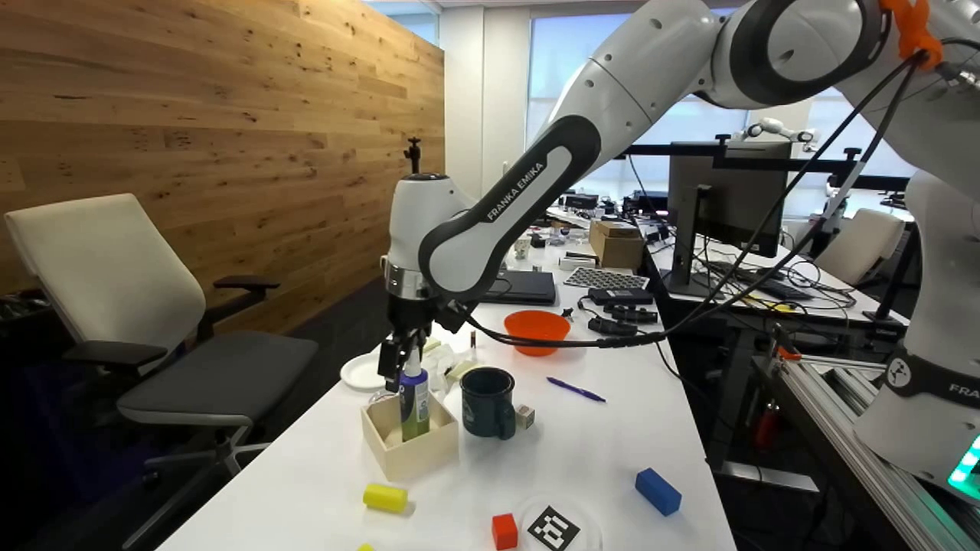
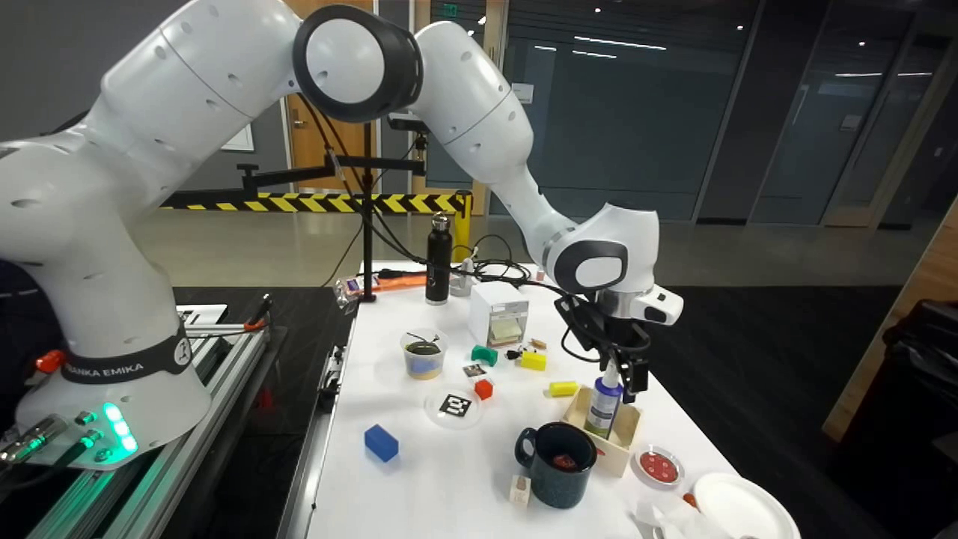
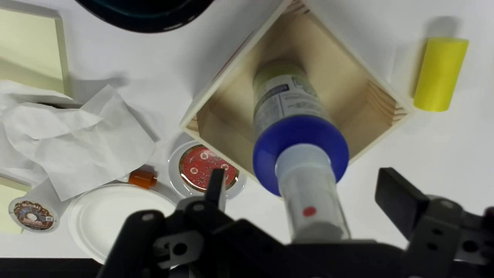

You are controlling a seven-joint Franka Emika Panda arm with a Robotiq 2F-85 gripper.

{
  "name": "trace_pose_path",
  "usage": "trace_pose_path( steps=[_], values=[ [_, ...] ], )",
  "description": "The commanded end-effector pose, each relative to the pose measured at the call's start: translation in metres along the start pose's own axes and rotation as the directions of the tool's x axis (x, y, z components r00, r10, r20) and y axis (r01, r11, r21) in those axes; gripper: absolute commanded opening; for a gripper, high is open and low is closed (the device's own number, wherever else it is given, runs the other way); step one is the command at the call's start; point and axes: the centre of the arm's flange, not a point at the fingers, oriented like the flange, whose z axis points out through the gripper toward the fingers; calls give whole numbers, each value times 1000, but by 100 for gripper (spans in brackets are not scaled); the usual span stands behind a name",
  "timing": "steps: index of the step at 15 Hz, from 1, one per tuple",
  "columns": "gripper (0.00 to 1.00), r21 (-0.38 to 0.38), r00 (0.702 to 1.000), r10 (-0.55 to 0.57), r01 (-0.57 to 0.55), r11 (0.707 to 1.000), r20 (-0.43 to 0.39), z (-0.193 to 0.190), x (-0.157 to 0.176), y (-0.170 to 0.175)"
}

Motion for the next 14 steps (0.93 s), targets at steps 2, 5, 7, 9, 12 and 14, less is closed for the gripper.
trace_pose_path(
  steps=[2, 5, 7, 9, 12, 14],
  values=[
    [75, -26, 999, -12, 12, 1000, 33, 11, -8, 3],
    [59, -33, 999, -11, 12, 999, 43, 10, -10, 4],
    [44, -33, 999, -9, 11, 999, 46, 9, -10, 5],
    [31, -38, 999, -9, 11, 999, 51, 8, -9, 7],
    [29, -42, 998, -16, 18, 999, 54, 9, -9, 4],
    [29, -41, 998, -19, 21, 999, 53, 8, -8, 3]
  ],
)
